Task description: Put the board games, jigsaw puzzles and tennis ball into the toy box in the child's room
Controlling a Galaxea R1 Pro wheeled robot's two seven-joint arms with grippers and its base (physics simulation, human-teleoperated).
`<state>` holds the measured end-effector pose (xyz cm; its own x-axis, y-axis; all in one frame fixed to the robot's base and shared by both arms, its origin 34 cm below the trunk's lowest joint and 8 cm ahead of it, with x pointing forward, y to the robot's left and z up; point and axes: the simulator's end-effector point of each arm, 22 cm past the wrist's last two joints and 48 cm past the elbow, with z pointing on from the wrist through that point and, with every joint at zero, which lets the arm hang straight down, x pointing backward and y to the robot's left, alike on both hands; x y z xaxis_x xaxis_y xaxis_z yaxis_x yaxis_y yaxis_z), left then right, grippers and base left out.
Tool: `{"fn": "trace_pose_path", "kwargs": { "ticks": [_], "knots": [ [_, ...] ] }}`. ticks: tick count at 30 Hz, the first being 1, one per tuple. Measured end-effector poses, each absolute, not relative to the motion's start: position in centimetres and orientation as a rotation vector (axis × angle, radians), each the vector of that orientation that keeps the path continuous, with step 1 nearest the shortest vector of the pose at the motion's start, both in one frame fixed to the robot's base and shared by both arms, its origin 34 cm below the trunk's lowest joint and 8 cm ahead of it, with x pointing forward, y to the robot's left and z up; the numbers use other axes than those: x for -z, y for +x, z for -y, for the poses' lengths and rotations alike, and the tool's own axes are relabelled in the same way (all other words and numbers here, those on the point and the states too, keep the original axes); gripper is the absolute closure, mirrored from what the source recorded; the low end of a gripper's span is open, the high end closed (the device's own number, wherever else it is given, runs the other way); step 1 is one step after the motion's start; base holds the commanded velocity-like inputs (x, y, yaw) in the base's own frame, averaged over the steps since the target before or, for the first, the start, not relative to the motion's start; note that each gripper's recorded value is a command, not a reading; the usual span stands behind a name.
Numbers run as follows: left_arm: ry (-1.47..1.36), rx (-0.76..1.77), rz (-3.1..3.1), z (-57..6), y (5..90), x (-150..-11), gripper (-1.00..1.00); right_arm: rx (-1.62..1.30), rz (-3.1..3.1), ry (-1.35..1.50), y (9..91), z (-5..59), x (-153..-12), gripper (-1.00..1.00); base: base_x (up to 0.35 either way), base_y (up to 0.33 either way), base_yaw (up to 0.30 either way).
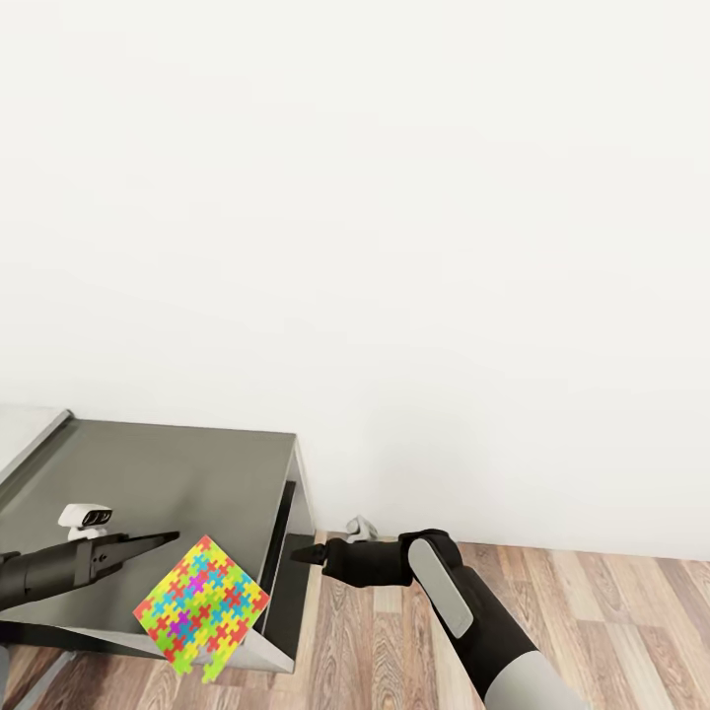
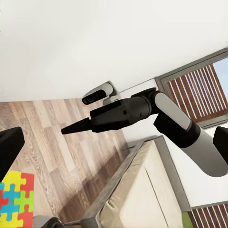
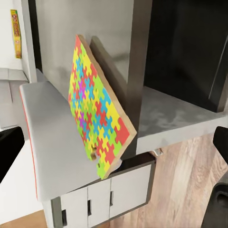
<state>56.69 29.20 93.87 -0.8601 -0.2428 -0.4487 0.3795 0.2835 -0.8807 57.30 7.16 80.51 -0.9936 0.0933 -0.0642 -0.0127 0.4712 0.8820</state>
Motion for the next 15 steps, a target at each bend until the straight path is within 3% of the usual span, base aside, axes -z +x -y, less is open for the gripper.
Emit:
{"fn": "trace_pose_path", "kwargs": {
  "ticks": [15],
  "knots": [
    [0.123, 1.615, -2.052, -29.2, 56.9, -92.6, -1.00, -1.570, -2.616, 0.063, 57.1, -7.2, -79.3, -1.00, 0.000, 0.000, 0.000]
  ]
}}
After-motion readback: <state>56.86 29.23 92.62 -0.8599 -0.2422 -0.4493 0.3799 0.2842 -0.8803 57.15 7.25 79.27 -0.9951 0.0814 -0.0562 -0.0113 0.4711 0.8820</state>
